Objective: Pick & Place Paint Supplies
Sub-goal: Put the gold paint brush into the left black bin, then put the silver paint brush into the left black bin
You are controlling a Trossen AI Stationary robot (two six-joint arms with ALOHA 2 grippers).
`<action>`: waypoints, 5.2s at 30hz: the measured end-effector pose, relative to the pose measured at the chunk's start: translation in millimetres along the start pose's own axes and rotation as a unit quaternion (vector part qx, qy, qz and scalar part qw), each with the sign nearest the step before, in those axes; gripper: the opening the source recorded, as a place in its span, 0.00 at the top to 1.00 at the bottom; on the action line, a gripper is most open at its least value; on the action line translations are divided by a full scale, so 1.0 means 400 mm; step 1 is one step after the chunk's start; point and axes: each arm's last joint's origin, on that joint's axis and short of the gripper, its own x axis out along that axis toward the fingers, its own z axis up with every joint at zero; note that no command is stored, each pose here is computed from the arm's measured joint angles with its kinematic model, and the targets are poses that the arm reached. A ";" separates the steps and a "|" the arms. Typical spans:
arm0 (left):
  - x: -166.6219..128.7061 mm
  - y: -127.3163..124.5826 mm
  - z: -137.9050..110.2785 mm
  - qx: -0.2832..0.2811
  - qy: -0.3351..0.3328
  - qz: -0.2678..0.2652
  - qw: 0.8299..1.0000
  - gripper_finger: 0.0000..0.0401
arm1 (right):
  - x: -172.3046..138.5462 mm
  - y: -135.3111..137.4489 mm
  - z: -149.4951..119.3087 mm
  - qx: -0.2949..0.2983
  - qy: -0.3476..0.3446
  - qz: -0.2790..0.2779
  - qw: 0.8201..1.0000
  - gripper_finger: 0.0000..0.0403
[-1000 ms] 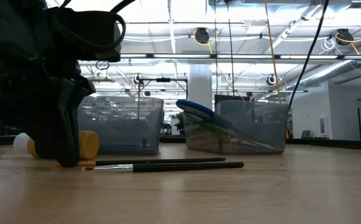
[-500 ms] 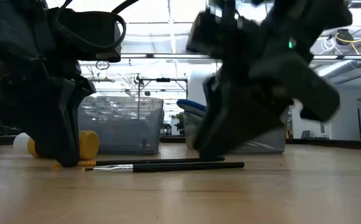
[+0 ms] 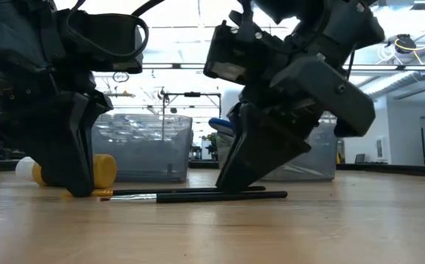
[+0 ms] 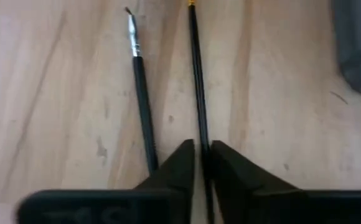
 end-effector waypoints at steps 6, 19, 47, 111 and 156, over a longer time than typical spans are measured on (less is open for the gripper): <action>0.001 -0.003 0.003 0.001 -0.008 -0.005 1.000 0.94 | 0.008 -0.006 -0.014 -0.014 0.027 0.010 0.999 0.99; -0.117 -0.003 0.051 0.008 -0.102 -0.019 0.995 0.94 | -0.051 0.029 0.036 -0.056 -0.077 -0.003 0.995 1.00; -0.397 0.002 0.055 0.056 -0.301 -0.023 0.952 0.94 | -0.131 -0.230 0.178 0.073 -0.286 -0.026 0.955 1.00; 0.033 -0.045 0.038 0.004 -0.053 -0.034 0.998 0.98 | -0.349 0.148 0.122 -0.061 -0.308 0.011 0.949 0.68; 0.066 -0.025 0.034 -0.001 -0.024 -0.016 1.000 0.96 | -0.339 0.145 0.108 -0.046 -0.275 0.012 0.960 0.68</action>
